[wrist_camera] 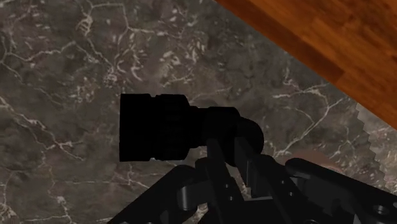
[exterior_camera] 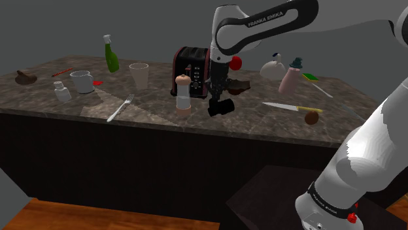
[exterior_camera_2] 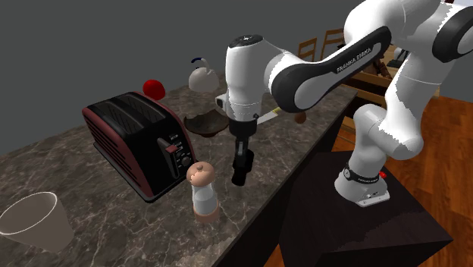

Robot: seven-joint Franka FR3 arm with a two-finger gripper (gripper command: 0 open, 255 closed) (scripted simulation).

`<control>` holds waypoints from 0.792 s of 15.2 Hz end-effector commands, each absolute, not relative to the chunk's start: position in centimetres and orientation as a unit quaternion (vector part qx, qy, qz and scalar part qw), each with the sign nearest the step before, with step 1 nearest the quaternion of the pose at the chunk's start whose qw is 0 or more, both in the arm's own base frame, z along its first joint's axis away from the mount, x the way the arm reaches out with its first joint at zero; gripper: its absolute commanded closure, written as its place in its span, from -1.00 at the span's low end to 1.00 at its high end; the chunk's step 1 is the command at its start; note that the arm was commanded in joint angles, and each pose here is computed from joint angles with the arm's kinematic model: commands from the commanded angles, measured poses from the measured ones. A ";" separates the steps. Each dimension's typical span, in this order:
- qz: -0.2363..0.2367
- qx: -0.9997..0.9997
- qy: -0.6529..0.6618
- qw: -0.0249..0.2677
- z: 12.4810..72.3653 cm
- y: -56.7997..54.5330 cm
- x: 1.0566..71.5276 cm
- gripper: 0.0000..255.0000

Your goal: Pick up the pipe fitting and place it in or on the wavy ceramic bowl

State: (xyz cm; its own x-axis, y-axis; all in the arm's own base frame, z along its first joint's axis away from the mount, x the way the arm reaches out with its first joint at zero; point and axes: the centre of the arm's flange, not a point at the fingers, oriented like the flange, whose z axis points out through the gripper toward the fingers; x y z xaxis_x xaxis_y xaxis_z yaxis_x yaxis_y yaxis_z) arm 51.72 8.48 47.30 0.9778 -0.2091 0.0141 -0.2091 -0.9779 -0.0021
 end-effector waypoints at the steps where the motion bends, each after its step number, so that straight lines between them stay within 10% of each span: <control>1: 0.001 -0.994 0.106 -0.002 47.2 8.4 51.6 1.00; 5: 0.000 -0.994 0.106 -0.002 48.3 8.4 51.5 1.00; 6: 0.000 -0.994 0.106 -0.002 48.3 8.4 51.5 -1.00; 8: -0.002 -0.979 0.191 -0.078 49.1 13.1 51.2 -1.00; 12: -0.002 -0.975 0.202 -0.088 47.6 13.4 51.1 -1.00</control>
State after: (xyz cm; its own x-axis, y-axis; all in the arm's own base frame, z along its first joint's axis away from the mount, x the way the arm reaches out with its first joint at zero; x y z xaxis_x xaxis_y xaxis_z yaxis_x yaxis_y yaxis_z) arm 51.15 13.38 48.04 0.9222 -0.3849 0.0366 -0.3854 -0.9077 0.1662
